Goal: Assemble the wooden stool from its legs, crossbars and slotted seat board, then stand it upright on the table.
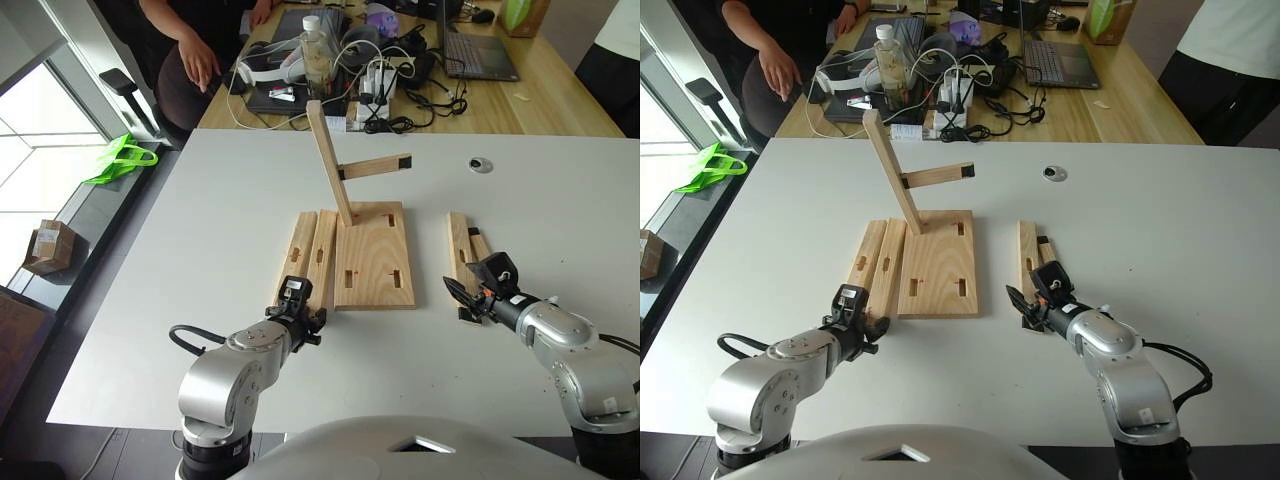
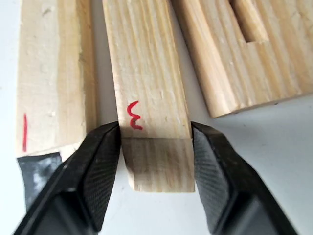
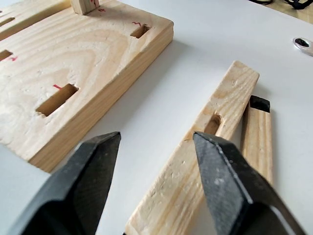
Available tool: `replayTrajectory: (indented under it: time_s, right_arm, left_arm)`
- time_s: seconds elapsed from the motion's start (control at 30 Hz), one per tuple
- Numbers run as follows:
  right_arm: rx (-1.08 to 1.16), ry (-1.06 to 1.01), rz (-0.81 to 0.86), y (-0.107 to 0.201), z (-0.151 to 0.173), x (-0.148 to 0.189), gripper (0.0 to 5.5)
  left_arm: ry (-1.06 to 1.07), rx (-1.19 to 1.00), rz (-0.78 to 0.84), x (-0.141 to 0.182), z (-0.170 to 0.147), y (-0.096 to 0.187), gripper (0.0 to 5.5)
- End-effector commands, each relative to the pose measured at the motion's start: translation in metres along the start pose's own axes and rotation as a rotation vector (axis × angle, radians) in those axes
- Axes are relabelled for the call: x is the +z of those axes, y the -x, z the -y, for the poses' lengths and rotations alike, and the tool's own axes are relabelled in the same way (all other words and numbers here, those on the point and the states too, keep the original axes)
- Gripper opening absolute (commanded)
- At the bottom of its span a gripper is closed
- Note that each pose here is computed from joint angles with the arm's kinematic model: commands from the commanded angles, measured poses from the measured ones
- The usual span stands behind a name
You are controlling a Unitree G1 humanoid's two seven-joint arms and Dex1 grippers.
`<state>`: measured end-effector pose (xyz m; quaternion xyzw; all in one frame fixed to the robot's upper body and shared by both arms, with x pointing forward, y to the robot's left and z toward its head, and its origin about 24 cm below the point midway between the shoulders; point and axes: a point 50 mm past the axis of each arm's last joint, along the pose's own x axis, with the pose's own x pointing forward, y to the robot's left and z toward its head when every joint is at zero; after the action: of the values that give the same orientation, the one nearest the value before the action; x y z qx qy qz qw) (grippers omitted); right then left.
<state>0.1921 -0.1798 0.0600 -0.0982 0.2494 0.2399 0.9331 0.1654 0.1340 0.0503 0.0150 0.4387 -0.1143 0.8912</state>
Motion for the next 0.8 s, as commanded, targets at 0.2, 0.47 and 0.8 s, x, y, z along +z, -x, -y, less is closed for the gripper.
replayTrajectory:
  time_s: [0.2, 0.47, 0.8]
  right_arm:
    - [-0.044, -0.015, 0.063, -0.007, 0.004, 0.014, 2.78]
    - [-0.071, -0.044, 0.144, -0.013, 0.019, 0.033, 2.78]
    - [-0.094, -0.054, 0.127, -0.006, 0.017, 0.025, 2.78]
  left_arm:
    - [-0.008, 0.111, 0.169, 0.028, -0.012, 0.002, 2.05]
    - [-0.015, 0.169, 0.329, 0.055, -0.016, 0.009, 2.04]
    - [-0.070, -0.025, -0.065, -0.014, -0.017, 0.019, 3.03]
